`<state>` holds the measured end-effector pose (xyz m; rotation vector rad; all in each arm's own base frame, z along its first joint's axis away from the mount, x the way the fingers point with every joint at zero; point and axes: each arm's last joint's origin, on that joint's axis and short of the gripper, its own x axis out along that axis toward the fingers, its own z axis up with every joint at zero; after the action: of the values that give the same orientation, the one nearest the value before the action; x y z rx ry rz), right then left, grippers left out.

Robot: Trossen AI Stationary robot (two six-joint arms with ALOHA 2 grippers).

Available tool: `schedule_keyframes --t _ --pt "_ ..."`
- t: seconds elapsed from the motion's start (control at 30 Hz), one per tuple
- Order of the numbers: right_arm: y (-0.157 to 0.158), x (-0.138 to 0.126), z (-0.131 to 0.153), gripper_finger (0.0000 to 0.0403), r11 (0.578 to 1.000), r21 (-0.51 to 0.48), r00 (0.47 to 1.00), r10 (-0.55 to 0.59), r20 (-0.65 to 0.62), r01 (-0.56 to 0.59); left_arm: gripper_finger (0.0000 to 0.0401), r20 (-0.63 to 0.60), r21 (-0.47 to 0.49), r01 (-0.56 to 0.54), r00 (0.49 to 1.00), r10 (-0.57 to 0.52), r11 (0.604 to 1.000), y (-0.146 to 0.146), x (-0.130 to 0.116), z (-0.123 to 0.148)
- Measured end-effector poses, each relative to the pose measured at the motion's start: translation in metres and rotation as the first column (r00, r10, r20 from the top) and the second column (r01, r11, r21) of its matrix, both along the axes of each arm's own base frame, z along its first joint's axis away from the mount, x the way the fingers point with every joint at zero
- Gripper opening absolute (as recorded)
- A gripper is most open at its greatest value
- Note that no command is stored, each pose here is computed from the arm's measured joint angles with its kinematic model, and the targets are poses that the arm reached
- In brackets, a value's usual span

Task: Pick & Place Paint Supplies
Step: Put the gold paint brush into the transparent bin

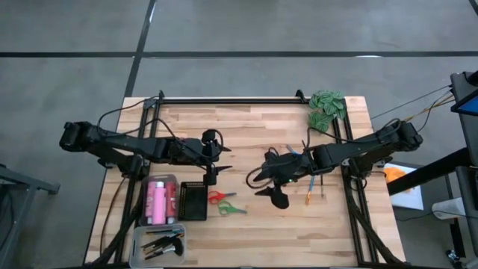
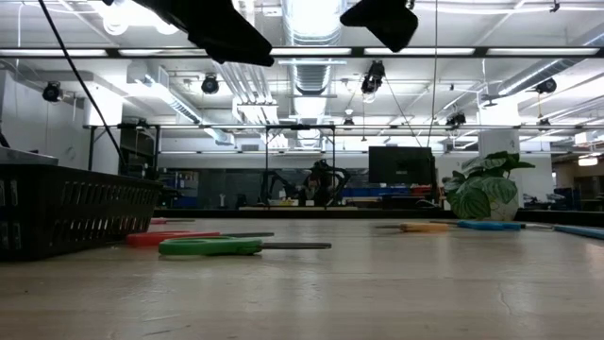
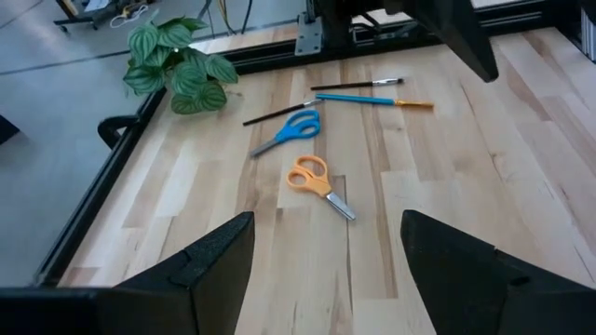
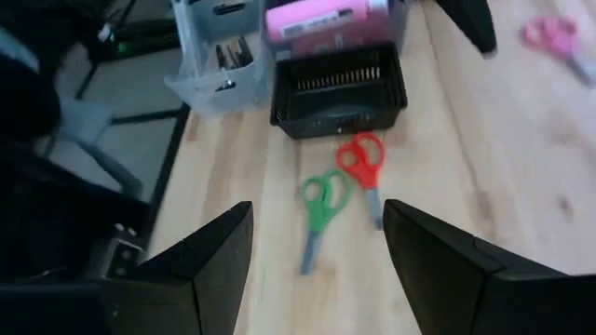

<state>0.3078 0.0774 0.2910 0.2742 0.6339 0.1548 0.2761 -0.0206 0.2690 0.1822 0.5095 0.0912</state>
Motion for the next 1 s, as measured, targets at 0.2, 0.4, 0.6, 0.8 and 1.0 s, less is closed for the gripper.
schedule_keyframes --t 0.2,0.4,0.6,0.8,1.0 --pt "0.010 -0.003 -0.002 0.0239 0.996 0.068 0.998 0.053 -0.024 -0.051 0.0271 0.006 0.002 0.001 1.000 -0.001 1.000 0.000 0.000 0.001" --pt "0.023 -0.007 -0.002 0.0239 0.992 0.109 0.997 0.065 -0.036 -0.061 0.0271 0.006 0.001 0.001 1.000 -0.001 1.000 0.000 0.000 0.001" --pt "0.021 -0.007 -0.005 0.0239 0.937 0.248 0.968 -0.223 -0.113 0.245 0.0271 0.007 -0.002 0.000 1.000 0.000 1.000 0.000 0.000 0.001" --pt "0.011 -0.027 -0.026 0.0239 0.726 0.217 0.725 -0.517 -0.455 0.653 0.0271 0.008 -0.008 -0.004 1.000 0.004 1.000 0.000 0.000 0.001" --pt "-0.001 -0.067 -0.043 0.0239 0.412 -0.109 0.243 -0.708 -0.663 0.905 0.0271 0.011 -0.038 -0.020 1.000 0.020 0.999 0.000 0.000 0.001"
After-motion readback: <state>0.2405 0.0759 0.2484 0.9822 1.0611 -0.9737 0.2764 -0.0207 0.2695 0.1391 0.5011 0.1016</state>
